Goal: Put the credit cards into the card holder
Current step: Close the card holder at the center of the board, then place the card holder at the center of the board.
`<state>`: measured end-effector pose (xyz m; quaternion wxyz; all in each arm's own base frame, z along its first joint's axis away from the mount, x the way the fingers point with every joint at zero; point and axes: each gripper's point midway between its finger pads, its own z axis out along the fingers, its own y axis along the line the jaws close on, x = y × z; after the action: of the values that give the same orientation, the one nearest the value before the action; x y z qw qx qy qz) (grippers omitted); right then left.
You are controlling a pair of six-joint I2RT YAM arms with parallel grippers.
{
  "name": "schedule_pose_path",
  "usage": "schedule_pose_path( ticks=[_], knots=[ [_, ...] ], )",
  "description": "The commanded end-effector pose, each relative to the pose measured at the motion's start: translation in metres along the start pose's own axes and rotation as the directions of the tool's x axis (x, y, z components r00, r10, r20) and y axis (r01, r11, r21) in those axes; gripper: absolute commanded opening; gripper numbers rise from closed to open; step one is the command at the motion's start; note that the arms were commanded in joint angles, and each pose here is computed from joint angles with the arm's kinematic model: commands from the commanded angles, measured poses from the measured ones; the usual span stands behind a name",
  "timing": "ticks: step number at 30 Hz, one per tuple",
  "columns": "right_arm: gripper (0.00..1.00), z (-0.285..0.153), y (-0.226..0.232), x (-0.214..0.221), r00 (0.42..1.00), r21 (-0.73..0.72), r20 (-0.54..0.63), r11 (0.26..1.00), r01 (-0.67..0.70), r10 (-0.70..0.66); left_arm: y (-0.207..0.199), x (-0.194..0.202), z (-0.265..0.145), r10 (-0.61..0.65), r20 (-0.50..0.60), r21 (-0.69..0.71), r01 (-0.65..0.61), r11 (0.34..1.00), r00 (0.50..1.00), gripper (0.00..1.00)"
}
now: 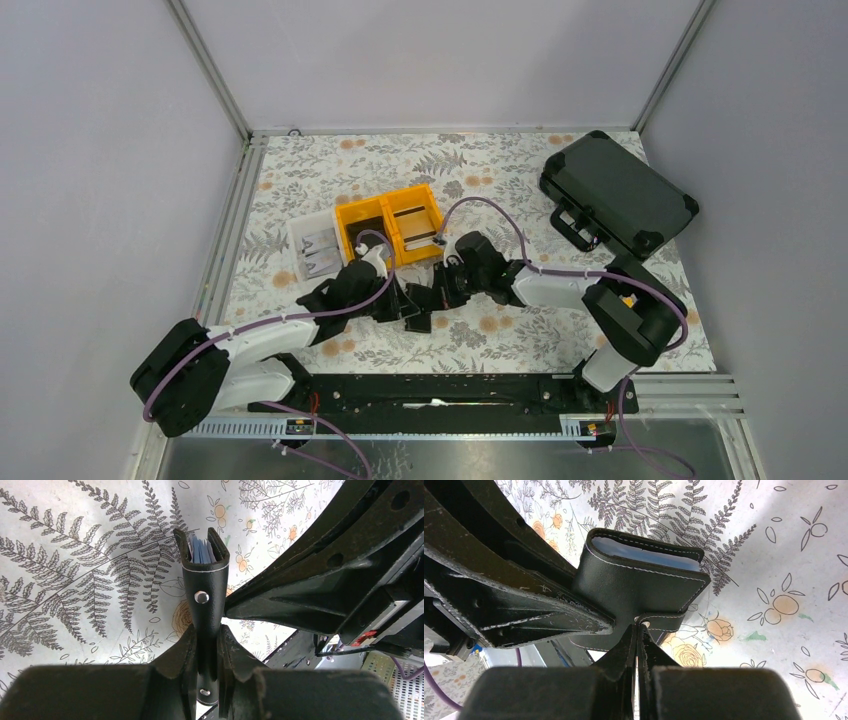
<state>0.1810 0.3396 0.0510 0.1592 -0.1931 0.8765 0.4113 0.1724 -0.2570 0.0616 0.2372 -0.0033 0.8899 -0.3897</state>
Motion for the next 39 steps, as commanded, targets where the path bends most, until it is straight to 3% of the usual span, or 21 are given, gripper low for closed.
schedule_pose_path(
  ticks=[1,15,20,23,26,28,30,36,39],
  knots=[
    [0.0,0.01,0.071,-0.021,0.989,-0.254,0.066,0.956,0.147,-0.135,-0.13,-0.049,-0.034,0.047,0.167,0.479,-0.123,0.869,0.985,0.0],
    [0.0,0.027,0.066,-0.015,0.984,-0.285,0.031,0.942,0.178,-0.176,-0.133,-0.048,-0.037,0.037,0.166,0.503,-0.117,0.856,0.985,0.0],
    [0.01,0.02,0.053,-0.021,0.977,-0.173,0.045,0.962,0.212,-0.207,-0.112,-0.055,-0.03,0.029,0.188,0.4,-0.104,0.911,0.982,0.0],
    [0.19,0.01,0.047,-0.024,0.974,-0.108,0.049,0.968,0.227,-0.222,-0.094,-0.058,-0.026,0.042,0.193,0.309,-0.101,0.946,0.98,0.0],
    [0.41,-0.004,0.044,-0.029,0.97,-0.059,0.074,0.97,0.238,-0.233,-0.076,-0.058,-0.021,0.037,0.182,0.242,-0.081,0.967,0.983,0.14],
    [0.56,-0.017,0.044,-0.036,0.967,-0.022,0.103,0.971,0.237,-0.234,-0.067,-0.056,-0.017,0.028,0.173,0.212,-0.065,0.975,0.985,0.28],
    [0.69,-0.028,0.037,-0.041,0.966,0.032,0.126,0.974,0.223,-0.226,-0.061,-0.056,-0.015,0.031,0.173,0.196,-0.065,0.979,0.984,0.48],
    [0.84,-0.064,-0.003,-0.055,0.959,0.144,0.221,0.979,0.146,-0.176,-0.04,-0.064,-0.017,0.049,0.205,0.106,-0.072,0.992,0.977,0.91],
    [0.87,-0.086,-0.027,-0.064,0.952,0.188,0.282,0.98,0.069,-0.121,-0.029,-0.074,-0.025,0.061,0.233,0.057,-0.076,0.995,0.971,0.99]
  ],
)
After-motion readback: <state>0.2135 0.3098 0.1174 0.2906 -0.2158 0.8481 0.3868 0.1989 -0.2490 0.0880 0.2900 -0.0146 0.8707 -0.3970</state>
